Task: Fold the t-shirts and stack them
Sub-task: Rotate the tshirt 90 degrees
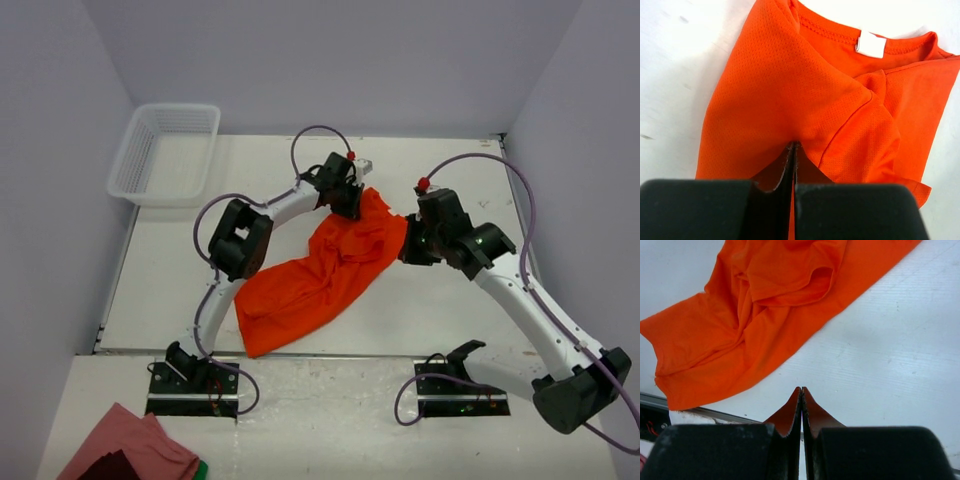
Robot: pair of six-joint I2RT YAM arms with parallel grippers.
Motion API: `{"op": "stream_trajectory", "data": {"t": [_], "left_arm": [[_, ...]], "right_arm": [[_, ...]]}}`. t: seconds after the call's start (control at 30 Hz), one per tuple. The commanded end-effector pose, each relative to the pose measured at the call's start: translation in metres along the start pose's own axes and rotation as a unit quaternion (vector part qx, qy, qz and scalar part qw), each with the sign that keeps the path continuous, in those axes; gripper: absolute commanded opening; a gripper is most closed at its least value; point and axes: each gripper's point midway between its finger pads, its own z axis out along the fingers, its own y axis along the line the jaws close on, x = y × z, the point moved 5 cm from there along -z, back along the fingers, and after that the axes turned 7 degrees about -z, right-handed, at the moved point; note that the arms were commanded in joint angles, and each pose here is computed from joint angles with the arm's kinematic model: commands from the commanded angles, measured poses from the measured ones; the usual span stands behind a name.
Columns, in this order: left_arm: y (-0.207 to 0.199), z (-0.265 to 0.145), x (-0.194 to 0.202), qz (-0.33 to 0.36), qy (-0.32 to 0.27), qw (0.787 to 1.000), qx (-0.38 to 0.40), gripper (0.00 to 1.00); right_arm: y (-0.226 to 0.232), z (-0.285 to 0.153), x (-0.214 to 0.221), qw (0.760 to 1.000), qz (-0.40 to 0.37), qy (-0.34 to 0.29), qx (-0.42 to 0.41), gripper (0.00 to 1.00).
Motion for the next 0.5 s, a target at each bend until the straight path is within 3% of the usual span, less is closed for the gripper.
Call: {"op": "stream_trajectory", "data": {"t": [0.0,0.33,0.47], "left_arm": [[0.047,0.004,-0.026,-0.030,-0.027,0.999,-0.005,0.00],[0.127,-0.025,-0.085,-0.093,-0.096,0.991,0.003,0.00],[0.175,-0.048,-0.092,-0.133,-0.119,0.984,-0.023,0.00]], "right_arm": [[0.014,0.011,-0.006,0.999,0.000,0.002,-0.034,0.00],[0.069,0.101,-0.004,0.990,-0.089,0.105,-0.041,0.00],[0.121,0.132,-0.011,0.978,-0.124,0.132,-0.099,0.00]]}}
